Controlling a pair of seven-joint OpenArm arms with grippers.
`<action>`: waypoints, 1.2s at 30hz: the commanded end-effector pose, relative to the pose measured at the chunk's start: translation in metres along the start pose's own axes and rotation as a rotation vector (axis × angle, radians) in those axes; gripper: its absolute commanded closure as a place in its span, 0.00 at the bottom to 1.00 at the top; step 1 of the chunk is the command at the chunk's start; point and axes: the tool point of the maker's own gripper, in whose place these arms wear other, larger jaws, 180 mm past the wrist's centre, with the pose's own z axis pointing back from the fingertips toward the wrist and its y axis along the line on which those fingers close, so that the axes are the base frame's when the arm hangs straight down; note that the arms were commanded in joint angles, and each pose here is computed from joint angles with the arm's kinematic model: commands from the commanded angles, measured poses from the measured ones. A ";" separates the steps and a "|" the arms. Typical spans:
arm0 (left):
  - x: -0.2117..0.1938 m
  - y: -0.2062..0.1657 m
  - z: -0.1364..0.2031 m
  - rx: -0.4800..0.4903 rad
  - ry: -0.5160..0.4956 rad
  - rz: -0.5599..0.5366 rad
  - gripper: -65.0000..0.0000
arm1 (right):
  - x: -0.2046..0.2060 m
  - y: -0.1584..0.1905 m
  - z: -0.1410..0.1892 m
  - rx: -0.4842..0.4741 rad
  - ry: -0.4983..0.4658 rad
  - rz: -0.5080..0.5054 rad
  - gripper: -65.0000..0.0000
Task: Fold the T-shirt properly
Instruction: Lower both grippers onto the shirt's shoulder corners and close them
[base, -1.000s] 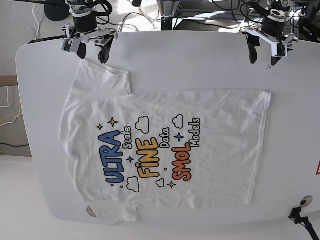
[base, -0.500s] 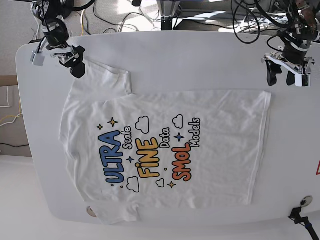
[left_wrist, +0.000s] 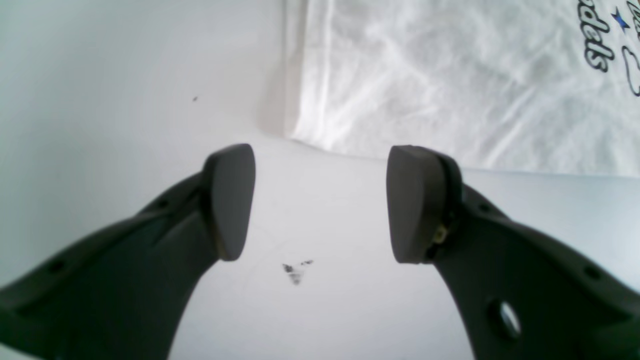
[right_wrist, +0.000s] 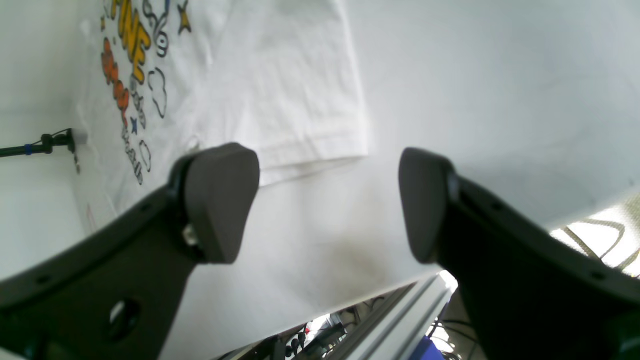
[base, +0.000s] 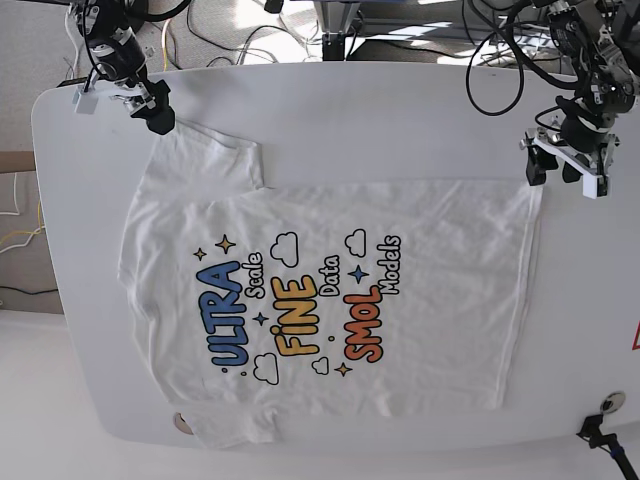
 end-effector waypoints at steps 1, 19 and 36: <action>0.017 0.000 0.003 -0.005 -0.053 -0.016 0.40 | 0.008 0.004 -0.001 0.020 -0.022 0.004 0.30; 0.018 0.000 0.003 -0.005 -0.056 -0.018 0.40 | -0.001 0.016 -0.033 0.075 0.040 -0.067 0.33; 0.013 0.001 -0.037 -0.038 0.016 -0.002 0.40 | 0.006 0.022 -0.036 0.090 0.029 -0.059 1.00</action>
